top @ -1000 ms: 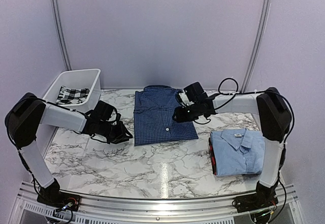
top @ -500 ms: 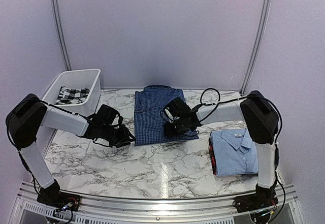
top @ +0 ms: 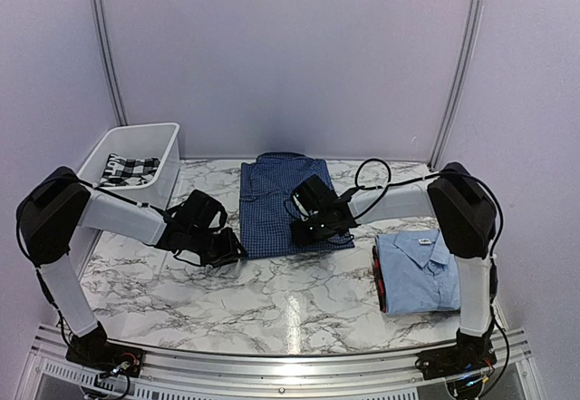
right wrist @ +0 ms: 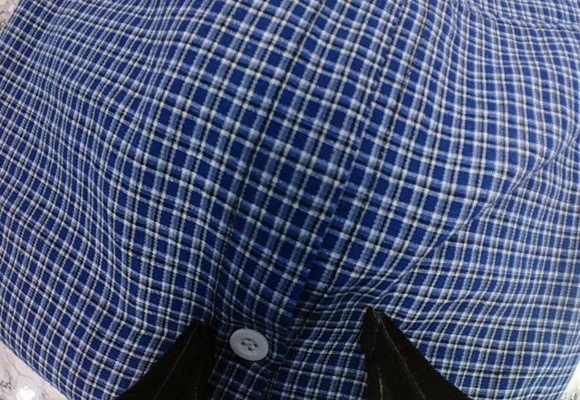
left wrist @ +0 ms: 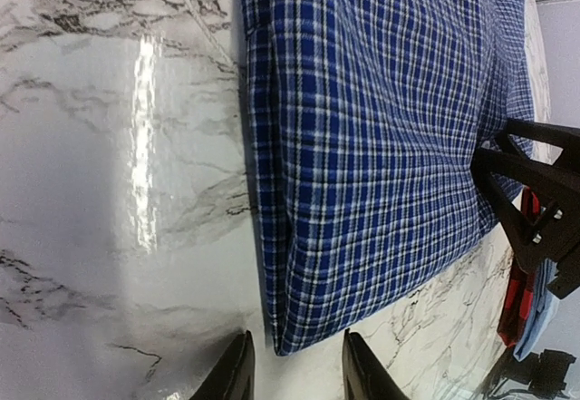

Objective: Fold and stack the long sleeve shirts
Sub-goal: Pick up the 2/3-rectangle-folded shirt from the center of the board.

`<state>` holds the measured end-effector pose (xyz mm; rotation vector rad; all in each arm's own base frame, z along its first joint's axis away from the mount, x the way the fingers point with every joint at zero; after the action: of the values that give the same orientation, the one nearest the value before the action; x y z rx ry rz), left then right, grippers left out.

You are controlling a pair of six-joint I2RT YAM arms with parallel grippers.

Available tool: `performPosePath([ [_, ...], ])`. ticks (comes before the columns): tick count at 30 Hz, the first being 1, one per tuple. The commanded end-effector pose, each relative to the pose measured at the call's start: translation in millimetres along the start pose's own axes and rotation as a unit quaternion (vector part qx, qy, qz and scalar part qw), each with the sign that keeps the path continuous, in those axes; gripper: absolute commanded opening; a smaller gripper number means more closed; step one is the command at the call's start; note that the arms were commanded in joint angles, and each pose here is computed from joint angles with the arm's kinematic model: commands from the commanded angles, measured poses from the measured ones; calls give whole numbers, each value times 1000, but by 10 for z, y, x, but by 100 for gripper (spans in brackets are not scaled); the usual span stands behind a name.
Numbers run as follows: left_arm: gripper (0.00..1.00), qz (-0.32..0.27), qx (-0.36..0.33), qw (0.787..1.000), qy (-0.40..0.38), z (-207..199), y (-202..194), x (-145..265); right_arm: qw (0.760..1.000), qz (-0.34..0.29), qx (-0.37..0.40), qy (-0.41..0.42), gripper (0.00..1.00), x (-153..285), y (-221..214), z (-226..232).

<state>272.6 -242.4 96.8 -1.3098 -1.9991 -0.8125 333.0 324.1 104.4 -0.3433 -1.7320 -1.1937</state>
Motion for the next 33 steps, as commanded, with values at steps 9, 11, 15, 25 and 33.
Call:
performPosePath([
  [9, 12, -5, 11, 999, 35, -12, -39, -160, 1000, 1, -1, 0, 59, 183, 91, 30],
  [11, 3, -14, 13, 999, 34, -28, -25, -138, 1000, -10, -5, 1, 60, 255, 118, 18],
  [15, 0, -38, 12, 998, 40, -51, 6, -11, 999, -36, -18, 6, 61, 430, 148, -24],
  [25, 0, -32, -8, 996, 85, 199, -142, 365, 998, -41, -41, 13, 58, 741, -220, -125],
  [33, 0, -20, -1, 995, 94, 384, -287, 494, 997, -20, -68, 21, 49, 856, -585, -183],
])
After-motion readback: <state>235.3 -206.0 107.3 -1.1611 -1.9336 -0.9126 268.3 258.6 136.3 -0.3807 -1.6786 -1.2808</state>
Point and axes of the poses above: each gripper's point midway between its finger pads, its own x axis back along the fingers, its own z axis along the line the jaws close on, y = z × x, the point moved 9 cm from there along x, back along the fingers, and after that the axes turned 9 degrees about x, right-handed, at the moved point
